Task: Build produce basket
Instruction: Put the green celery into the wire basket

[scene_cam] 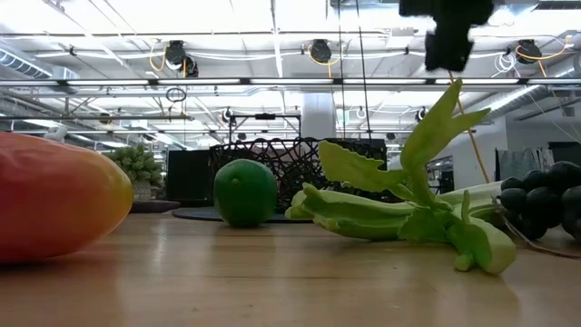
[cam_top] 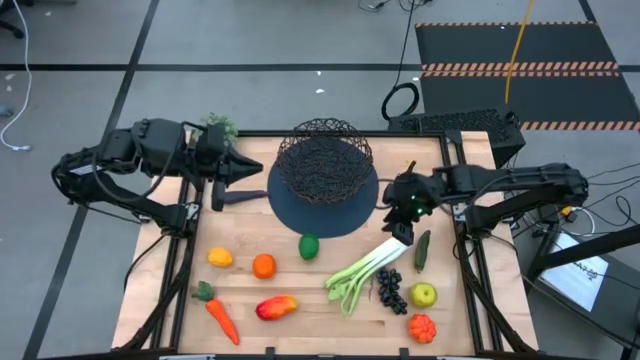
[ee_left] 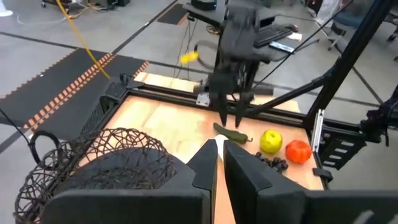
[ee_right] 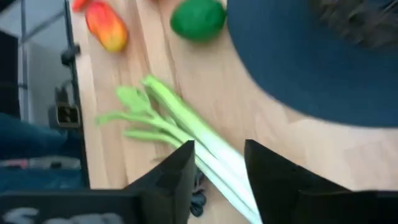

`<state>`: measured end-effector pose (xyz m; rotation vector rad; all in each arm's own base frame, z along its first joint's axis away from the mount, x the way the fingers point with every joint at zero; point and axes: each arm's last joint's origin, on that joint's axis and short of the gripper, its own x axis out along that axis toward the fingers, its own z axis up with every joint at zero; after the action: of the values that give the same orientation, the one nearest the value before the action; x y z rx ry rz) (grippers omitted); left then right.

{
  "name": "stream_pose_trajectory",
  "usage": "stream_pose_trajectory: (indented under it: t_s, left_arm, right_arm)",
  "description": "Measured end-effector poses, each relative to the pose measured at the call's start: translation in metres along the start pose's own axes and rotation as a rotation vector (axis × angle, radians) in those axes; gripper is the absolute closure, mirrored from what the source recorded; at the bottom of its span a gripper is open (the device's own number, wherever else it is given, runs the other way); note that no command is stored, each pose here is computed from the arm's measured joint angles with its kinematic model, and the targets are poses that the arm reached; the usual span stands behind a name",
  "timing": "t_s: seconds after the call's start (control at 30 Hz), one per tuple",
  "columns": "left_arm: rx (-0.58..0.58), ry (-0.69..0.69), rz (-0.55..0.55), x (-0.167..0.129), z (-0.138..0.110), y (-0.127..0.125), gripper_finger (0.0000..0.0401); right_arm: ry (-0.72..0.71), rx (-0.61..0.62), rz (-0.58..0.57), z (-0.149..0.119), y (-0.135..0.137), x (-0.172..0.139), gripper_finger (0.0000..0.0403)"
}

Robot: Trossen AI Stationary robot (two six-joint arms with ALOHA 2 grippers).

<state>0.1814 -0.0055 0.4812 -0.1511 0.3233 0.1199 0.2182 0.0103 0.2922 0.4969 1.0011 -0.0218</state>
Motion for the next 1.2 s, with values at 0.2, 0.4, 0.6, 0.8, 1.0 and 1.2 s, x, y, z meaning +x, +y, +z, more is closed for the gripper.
stream_pose_trajectory:
  t_s: [0.2,0.4,0.6,0.8,1.0,1.2]
  left_arm:
    - [0.003,0.011,0.066,0.010,0.000,0.001,0.0371]
    - [-0.005,0.049,0.095,0.018,-0.003,0.003,0.0371]
    - [0.006,0.092,0.106,0.032,-0.006,0.003,0.0370]
    - [0.007,0.117,0.111,0.048,-0.008,0.001,0.0370]
    - [0.011,0.148,0.116,0.059,-0.011,0.000,0.0370]
    - [0.005,0.165,0.111,0.066,-0.013,-0.001,0.0370]
  right_arm:
    - [0.107,-0.033,0.001,-0.027,-0.019,0.035,0.0190]
    - [0.153,-0.112,-0.017,-0.047,-0.035,0.056,0.0133]
    - [0.157,-0.169,-0.016,-0.060,-0.045,0.071,0.0097]
    - [0.171,-0.225,-0.018,-0.073,-0.054,0.082,0.0080]
    - [0.166,-0.220,-0.018,-0.086,-0.062,0.092,0.0068]
    - [0.138,-0.201,-0.012,-0.093,-0.067,0.099,0.0072]
